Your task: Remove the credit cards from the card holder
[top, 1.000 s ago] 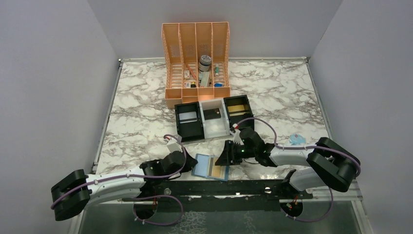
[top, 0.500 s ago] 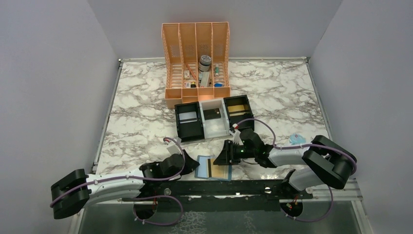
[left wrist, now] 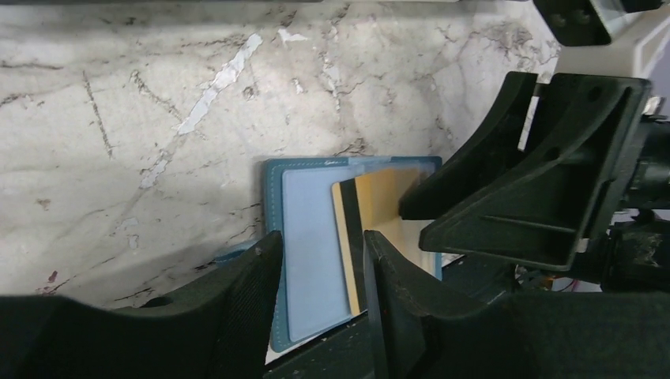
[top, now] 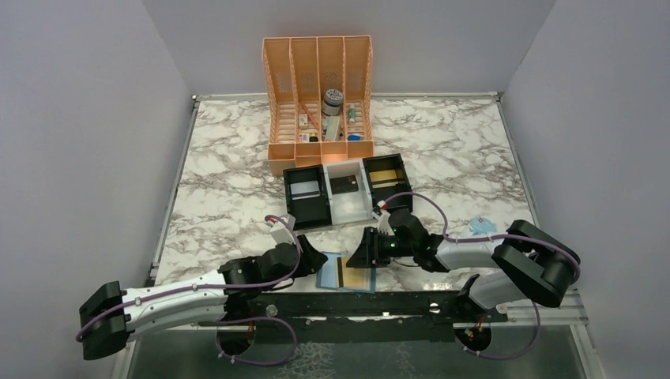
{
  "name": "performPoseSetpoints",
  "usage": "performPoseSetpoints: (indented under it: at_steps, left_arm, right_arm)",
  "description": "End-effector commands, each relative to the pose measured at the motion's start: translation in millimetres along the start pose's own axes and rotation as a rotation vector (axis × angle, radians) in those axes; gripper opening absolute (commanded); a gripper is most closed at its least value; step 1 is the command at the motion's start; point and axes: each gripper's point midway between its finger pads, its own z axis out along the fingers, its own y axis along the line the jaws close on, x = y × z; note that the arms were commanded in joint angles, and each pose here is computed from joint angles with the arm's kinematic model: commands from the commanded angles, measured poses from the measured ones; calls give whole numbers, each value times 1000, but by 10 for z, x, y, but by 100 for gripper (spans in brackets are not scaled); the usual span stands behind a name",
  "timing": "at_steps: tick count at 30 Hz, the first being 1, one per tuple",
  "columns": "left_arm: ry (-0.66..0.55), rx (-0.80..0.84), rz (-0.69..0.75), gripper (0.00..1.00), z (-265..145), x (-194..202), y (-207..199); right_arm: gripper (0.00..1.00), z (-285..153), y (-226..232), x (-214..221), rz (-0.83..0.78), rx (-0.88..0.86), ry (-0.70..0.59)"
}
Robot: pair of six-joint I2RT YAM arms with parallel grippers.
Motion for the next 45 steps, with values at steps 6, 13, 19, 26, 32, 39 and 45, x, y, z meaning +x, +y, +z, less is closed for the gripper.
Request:
performPoseSetpoints:
  at_steps: [6,13,19,26,32,39,45]
  left_arm:
    - [74,169,146,45,-78,46,-446]
    - [202,290,82,44,-11,370,-595]
    - [193,179,35,45,94,425,-304]
    - [224,166,20,46,108,509,-238]
    - [226,171,-1,45,157,535,-246]
    - [235,178,-51,40,210,597,-216]
    - [247,207,-74,32,239,621,-297]
  right_arm:
    - [45,-101,-402,129,-1,171,-6]
    - [45,-132,-425,162,0,169,-7]
    - [45,-167,-376,210,-13,138,9]
    - [45,-193,-304,314,-59,81,65]
    - [45,-174,-351,386,-49,73,89]
    - [45,-178,-482,444,-15,106,85]
    - [45,-184,-542,479,-5,120,85]
